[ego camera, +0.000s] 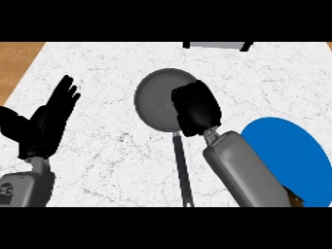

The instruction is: Pick the cupcake from the plate and place it in the pan

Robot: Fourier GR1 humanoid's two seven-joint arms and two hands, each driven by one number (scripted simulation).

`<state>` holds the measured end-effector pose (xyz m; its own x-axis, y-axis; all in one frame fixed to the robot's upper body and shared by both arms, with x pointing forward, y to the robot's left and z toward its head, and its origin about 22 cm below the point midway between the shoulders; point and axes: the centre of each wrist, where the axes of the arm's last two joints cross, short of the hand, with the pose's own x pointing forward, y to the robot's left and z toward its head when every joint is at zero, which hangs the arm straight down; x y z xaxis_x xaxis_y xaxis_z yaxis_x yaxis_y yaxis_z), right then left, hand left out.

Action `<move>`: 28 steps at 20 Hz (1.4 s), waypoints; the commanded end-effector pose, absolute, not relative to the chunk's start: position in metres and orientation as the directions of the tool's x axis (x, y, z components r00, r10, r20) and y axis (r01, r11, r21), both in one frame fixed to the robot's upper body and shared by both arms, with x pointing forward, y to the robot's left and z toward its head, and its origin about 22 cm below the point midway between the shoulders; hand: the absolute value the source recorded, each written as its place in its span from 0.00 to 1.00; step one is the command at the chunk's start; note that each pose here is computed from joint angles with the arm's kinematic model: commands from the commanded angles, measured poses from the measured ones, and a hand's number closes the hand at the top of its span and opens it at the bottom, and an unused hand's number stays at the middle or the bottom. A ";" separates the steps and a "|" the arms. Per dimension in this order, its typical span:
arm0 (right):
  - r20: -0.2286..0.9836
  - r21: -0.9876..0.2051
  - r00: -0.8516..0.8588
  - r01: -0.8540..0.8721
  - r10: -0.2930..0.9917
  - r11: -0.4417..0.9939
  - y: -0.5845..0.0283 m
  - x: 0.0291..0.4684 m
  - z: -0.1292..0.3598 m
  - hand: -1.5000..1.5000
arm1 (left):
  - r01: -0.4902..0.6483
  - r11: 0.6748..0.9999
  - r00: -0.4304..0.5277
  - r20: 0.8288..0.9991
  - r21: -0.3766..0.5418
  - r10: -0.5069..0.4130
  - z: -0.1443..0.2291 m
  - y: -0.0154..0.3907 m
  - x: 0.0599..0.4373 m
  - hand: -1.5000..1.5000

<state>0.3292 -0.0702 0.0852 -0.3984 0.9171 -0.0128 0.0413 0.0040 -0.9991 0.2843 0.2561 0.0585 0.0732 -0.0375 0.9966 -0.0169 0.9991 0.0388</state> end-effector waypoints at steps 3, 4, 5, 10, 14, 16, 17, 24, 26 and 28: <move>-0.001 -0.970 -0.253 0.237 0.967 0.061 -0.017 0.304 0.143 1.00 | 0.029 0.999 0.069 0.997 0.044 -0.046 0.063 0.249 0.292 0.50; 0.013 -0.969 -0.221 0.238 0.975 0.067 -0.010 0.300 0.145 1.00 | 0.037 0.998 0.059 0.997 0.051 -0.053 0.067 0.244 0.295 0.50; 0.022 -0.969 -0.199 0.237 0.980 0.070 -0.003 0.296 0.150 1.00 | 0.029 0.999 0.061 0.997 0.041 -0.043 0.061 0.242 0.297 0.50; 0.124 -0.949 -0.057 0.284 0.991 0.135 0.026 0.286 0.174 1.00 | 0.033 0.999 0.054 0.998 0.043 -0.044 0.065 0.232 0.300 0.50; 0.173 -0.930 0.005 0.329 0.985 0.162 0.044 0.291 0.167 1.00 | 0.005 0.999 0.026 0.998 0.050 -0.050 0.066 0.240 0.304 0.50; 0.221 -0.929 0.020 0.309 0.975 0.204 0.043 0.305 0.174 1.00 | -0.012 0.999 0.034 0.998 0.047 -0.046 0.078 0.259 0.299 0.50; 0.229 -0.920 0.017 0.332 0.973 0.211 0.046 0.312 0.183 1.00 | 0.004 0.999 0.043 0.998 0.042 -0.042 0.065 0.235 0.296 0.50; 0.298 -0.895 0.003 0.350 0.955 0.278 0.027 0.341 0.146 1.00 | -0.052 0.998 0.051 0.998 0.033 -0.031 0.063 0.254 0.285 0.50; 0.322 -0.885 -0.022 0.348 0.946 0.309 0.023 0.356 0.156 1.00 | -0.050 0.998 0.033 0.999 0.034 -0.033 0.066 0.262 0.288 0.50; 0.306 -0.892 -0.021 0.345 0.952 0.294 0.014 0.369 0.132 1.00 | -0.061 0.997 0.054 0.998 0.045 -0.041 0.060 0.258 0.283 0.50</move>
